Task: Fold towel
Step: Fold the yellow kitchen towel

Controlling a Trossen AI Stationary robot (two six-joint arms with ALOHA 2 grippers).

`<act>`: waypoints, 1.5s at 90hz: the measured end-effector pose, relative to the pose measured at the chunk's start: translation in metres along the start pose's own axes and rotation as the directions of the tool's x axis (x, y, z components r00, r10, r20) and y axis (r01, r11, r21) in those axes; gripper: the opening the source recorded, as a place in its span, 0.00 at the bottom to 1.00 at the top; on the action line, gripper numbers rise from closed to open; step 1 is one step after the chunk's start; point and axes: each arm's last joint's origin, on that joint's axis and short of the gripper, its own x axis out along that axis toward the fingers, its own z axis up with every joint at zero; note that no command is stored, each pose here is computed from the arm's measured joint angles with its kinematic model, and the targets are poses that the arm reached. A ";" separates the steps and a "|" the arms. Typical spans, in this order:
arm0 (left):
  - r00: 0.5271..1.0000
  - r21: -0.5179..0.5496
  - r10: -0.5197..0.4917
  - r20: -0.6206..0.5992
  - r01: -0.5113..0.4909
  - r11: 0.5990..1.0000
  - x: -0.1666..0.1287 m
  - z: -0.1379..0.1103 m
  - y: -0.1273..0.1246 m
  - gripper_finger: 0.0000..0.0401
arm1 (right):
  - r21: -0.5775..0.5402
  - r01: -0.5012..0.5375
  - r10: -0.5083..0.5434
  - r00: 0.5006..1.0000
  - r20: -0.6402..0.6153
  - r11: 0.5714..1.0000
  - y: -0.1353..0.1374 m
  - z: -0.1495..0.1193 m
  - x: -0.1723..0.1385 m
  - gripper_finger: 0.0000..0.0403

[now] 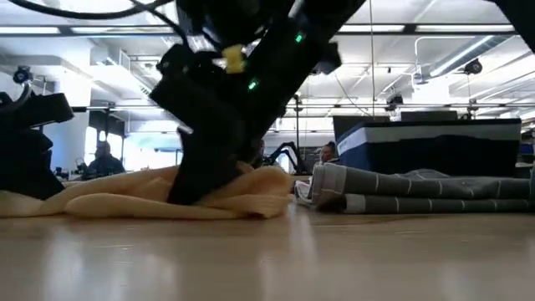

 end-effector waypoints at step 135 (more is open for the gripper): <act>0.988 0.172 -0.114 -0.106 0.132 0.976 -0.047 0.041 -0.040 0.00 | -0.192 -0.330 0.292 0.935 -0.203 0.924 0.085 -0.019 -0.092 0.00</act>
